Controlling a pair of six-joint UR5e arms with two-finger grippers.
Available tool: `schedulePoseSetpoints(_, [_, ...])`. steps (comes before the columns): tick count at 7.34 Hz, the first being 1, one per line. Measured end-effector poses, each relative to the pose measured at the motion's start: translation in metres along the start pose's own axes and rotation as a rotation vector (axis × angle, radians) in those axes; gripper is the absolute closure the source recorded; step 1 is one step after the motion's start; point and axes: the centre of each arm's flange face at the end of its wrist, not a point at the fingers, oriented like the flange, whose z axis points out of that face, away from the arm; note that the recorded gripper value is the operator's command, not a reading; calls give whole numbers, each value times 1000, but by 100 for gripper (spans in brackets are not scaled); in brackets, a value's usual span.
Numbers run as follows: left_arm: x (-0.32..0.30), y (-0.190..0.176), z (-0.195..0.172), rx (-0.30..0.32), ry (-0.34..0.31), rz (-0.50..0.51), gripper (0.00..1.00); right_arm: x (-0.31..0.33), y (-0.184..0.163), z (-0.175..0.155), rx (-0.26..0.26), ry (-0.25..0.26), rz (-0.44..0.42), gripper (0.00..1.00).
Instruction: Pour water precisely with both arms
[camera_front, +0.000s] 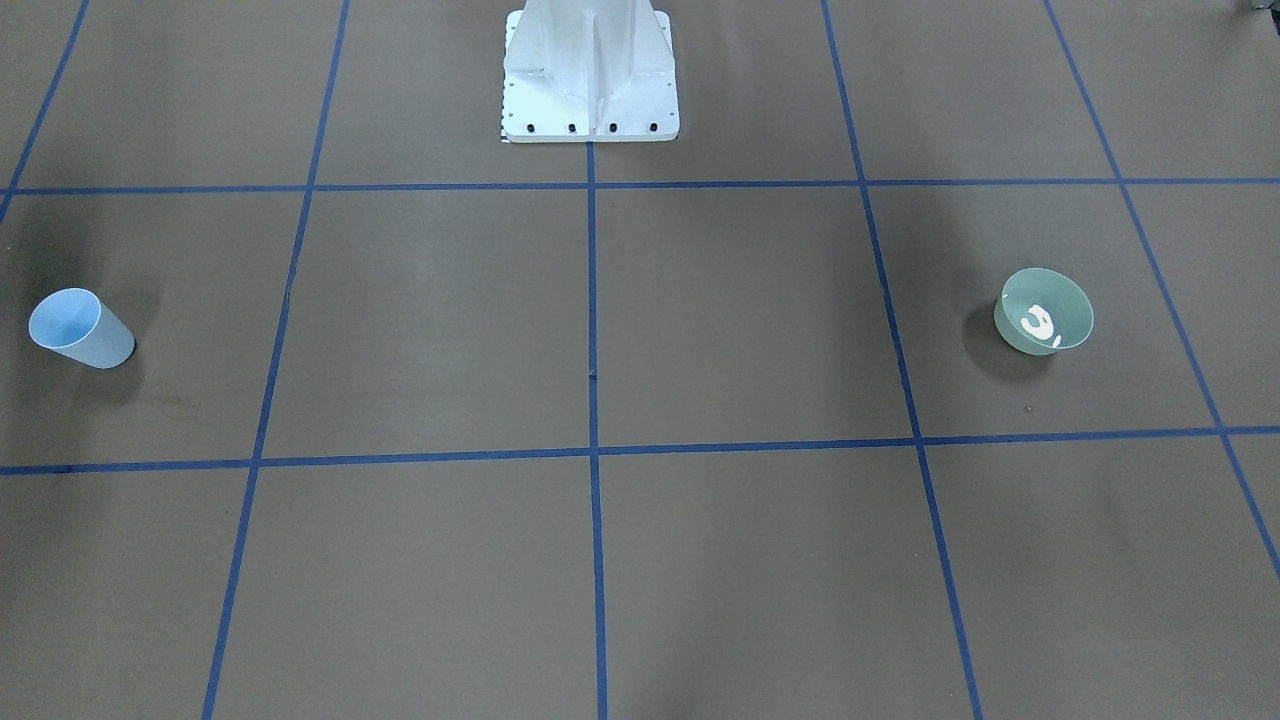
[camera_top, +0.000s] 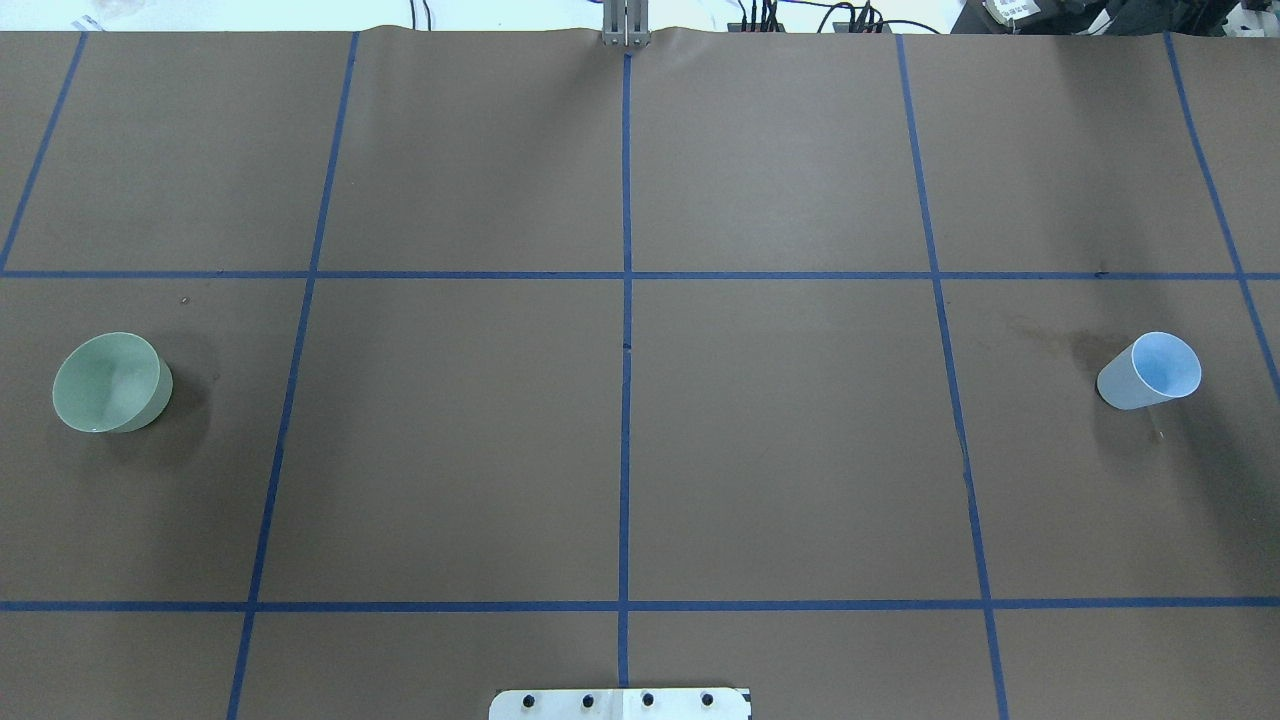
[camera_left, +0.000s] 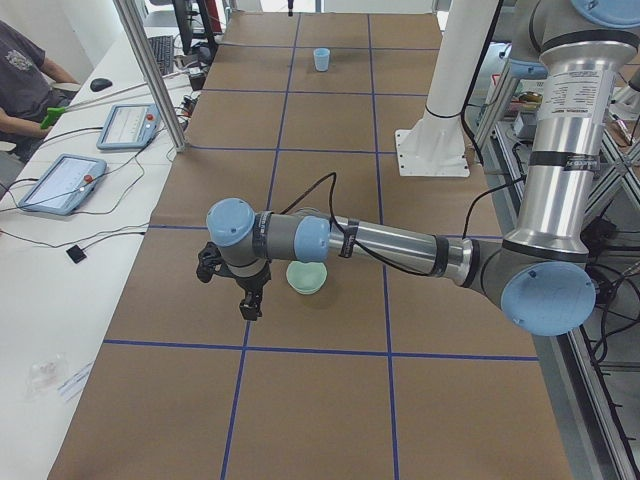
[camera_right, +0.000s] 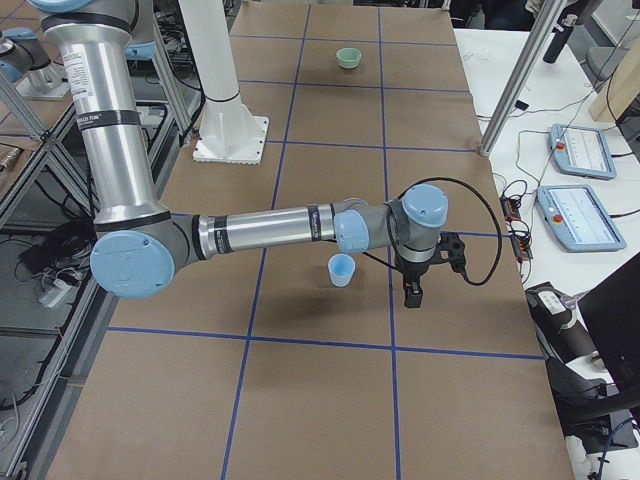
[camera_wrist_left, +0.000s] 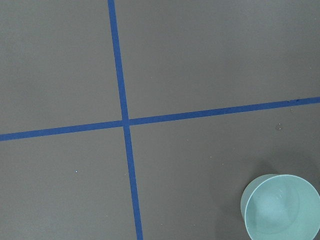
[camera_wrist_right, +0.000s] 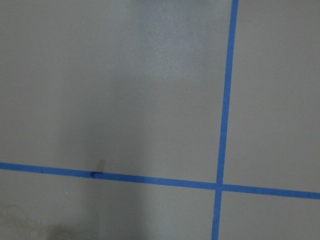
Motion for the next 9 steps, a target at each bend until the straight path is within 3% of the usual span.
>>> schedulePoseSetpoints(6, [-3,9,4,-5,-3,-4,0,1,13,-7,11,4,-5,1])
schedulePoseSetpoints(9, [-3,10,4,-6,-9,-8,0,-7,18,-15,-21,1,19,1])
